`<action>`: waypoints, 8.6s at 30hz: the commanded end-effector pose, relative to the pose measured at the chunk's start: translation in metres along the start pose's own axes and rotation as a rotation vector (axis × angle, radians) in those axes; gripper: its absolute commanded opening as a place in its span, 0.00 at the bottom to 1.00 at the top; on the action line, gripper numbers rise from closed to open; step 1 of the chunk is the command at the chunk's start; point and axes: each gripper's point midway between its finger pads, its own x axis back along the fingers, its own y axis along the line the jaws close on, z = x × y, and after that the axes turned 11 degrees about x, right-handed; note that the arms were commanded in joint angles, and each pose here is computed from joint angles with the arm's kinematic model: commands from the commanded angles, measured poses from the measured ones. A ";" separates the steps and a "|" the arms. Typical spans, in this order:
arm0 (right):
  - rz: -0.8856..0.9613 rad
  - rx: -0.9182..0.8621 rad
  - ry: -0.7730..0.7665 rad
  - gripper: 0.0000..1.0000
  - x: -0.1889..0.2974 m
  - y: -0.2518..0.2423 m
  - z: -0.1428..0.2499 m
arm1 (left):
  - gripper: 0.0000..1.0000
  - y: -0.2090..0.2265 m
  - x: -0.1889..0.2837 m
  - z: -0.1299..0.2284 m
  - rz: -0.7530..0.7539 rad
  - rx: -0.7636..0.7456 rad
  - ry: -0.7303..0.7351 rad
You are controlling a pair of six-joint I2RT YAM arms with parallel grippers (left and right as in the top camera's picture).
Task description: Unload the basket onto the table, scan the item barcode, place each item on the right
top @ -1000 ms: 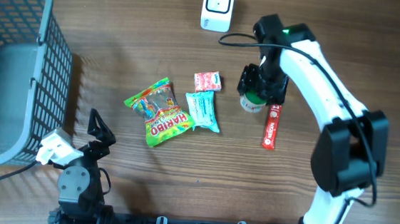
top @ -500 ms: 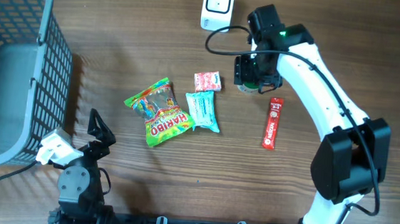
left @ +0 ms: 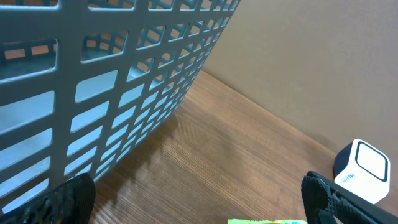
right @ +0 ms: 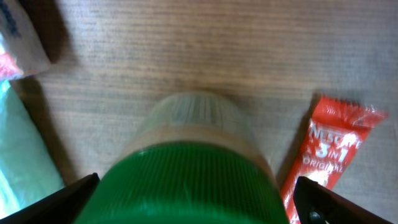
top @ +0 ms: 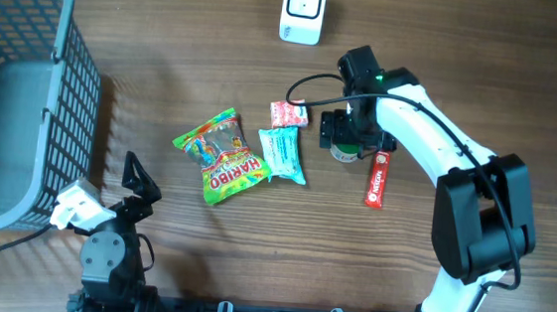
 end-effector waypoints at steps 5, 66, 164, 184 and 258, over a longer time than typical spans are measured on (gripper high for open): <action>-0.024 -0.197 -0.037 1.00 0.040 0.006 -0.019 | 1.00 0.004 -0.001 -0.001 -0.017 -0.009 -0.011; -0.215 -0.101 -0.659 0.54 0.265 0.040 -0.079 | 1.00 0.004 -0.001 -0.001 -0.017 -0.009 -0.011; 0.178 -0.244 0.020 0.94 0.025 -0.087 0.046 | 1.00 0.004 -0.001 -0.001 -0.017 -0.009 -0.011; 0.363 -0.142 0.132 0.55 -0.058 -0.067 0.068 | 1.00 0.004 -0.001 -0.001 -0.017 -0.009 -0.011; -0.874 1.670 -1.576 0.04 0.229 0.181 -0.015 | 1.00 0.004 -0.001 -0.001 -0.017 -0.009 -0.011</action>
